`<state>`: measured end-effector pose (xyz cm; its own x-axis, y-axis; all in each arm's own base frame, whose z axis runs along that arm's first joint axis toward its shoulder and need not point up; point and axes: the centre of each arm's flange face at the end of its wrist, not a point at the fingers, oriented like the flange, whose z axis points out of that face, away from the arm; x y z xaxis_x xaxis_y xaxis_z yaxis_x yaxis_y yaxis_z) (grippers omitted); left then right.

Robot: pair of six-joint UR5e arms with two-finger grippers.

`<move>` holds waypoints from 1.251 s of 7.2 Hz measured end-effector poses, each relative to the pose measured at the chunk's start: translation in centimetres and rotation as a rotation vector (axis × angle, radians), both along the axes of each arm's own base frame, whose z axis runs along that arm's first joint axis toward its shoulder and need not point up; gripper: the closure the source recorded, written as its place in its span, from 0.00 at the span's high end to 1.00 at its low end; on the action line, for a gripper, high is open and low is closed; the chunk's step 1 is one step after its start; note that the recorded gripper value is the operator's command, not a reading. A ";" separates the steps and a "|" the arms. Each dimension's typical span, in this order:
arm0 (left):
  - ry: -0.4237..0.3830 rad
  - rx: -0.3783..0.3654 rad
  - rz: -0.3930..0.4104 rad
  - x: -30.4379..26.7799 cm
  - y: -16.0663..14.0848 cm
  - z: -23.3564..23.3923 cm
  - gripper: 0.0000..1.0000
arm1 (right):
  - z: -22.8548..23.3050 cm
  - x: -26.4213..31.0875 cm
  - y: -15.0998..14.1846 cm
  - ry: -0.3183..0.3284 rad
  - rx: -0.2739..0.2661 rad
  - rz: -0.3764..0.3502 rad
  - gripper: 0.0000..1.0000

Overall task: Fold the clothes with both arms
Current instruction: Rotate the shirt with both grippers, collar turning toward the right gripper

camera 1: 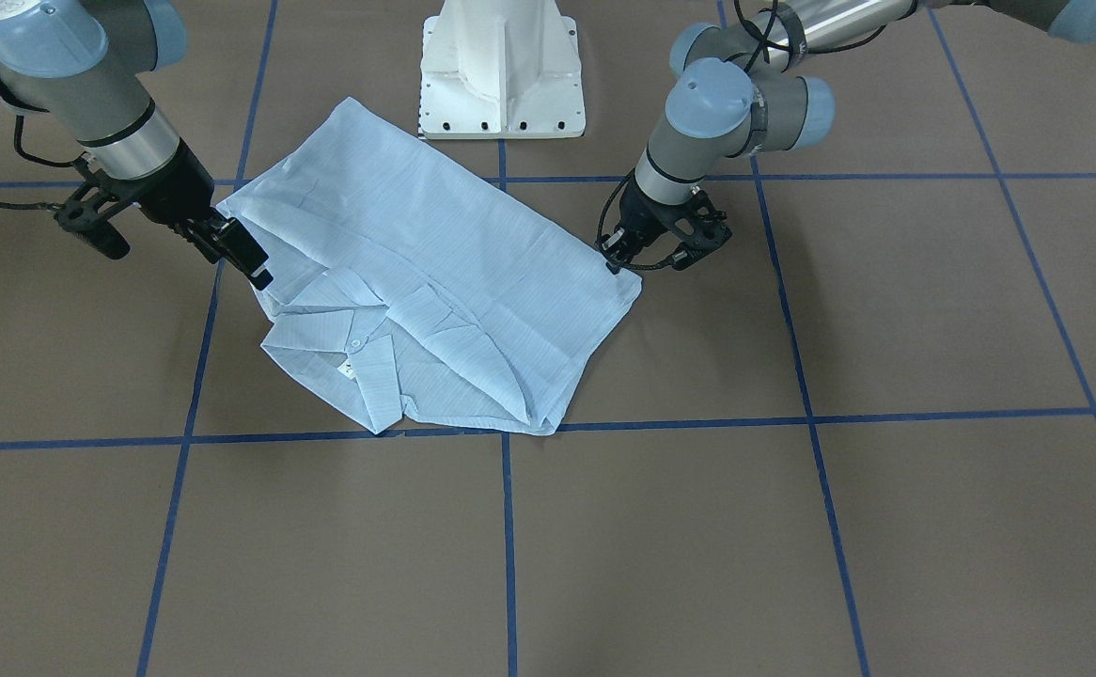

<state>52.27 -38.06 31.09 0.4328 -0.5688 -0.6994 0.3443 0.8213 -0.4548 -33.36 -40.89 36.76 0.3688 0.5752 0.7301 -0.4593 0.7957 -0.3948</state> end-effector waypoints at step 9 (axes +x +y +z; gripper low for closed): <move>-0.005 0.341 -0.255 -3.0 -26.3 0.1 0.45 | -1.2 -2.9 0.7 -0.024 0.025 -0.033 1.00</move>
